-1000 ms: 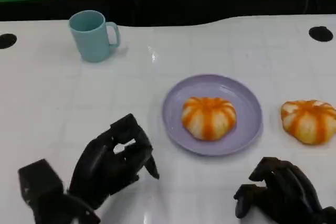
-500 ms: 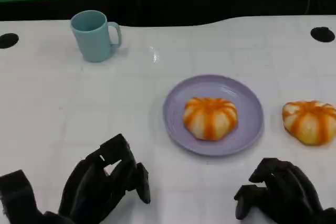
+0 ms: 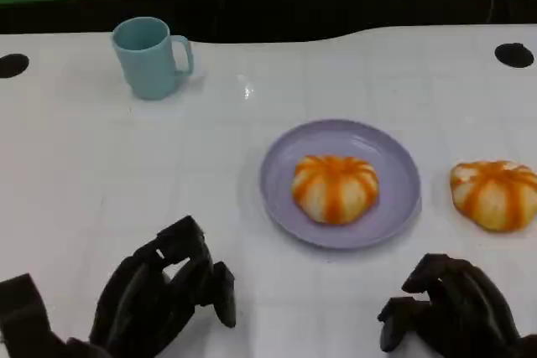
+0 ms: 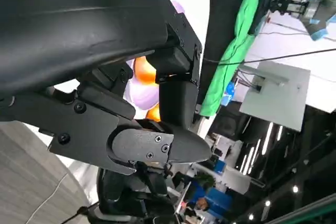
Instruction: Grasp the bread from the table and place it into the plate.
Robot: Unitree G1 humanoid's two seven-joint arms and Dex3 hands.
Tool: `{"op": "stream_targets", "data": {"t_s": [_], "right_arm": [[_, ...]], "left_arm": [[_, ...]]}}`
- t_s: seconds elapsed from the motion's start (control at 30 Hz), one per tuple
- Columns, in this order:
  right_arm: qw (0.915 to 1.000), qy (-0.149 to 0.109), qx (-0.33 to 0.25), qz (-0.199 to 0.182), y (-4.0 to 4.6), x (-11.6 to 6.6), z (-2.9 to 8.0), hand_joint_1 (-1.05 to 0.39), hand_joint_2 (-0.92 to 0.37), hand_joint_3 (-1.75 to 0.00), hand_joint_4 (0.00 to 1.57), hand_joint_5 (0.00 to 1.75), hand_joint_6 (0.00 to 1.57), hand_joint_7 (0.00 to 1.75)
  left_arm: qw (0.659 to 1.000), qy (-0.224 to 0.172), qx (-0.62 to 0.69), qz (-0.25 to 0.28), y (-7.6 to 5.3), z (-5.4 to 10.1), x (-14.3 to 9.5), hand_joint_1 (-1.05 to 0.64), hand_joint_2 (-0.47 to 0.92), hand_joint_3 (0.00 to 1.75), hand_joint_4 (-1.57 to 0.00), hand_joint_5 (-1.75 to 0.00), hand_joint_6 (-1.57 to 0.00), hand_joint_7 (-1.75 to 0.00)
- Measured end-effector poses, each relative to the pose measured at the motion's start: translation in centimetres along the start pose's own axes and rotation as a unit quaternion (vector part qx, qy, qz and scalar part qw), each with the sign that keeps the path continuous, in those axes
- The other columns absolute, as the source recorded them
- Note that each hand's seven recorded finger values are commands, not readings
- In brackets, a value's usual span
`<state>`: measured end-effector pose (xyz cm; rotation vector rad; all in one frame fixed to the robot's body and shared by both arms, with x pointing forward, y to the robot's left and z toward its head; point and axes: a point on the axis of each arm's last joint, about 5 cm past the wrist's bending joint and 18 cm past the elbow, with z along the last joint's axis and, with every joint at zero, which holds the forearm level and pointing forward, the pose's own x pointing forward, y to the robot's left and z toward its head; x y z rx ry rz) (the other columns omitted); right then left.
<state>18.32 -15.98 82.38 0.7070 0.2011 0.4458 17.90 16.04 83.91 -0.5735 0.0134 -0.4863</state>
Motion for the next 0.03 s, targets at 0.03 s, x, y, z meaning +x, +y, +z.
{"op": "stream_targets", "data": {"t_s": [0.03], "right_arm": [[1.0, -0.001, -0.001, -0.001, -0.01, 0.0, 0.0, -1.03, -0.72, 0.0, 1.57, 0.73, 1.57, 0.36]], "left_arm": [[1.0, -0.001, -0.002, 0.001, -0.03, -0.03, 0.02, -0.75, 0.92, 0.25, -0.89, -1.75, -0.65, -1.75]]}}
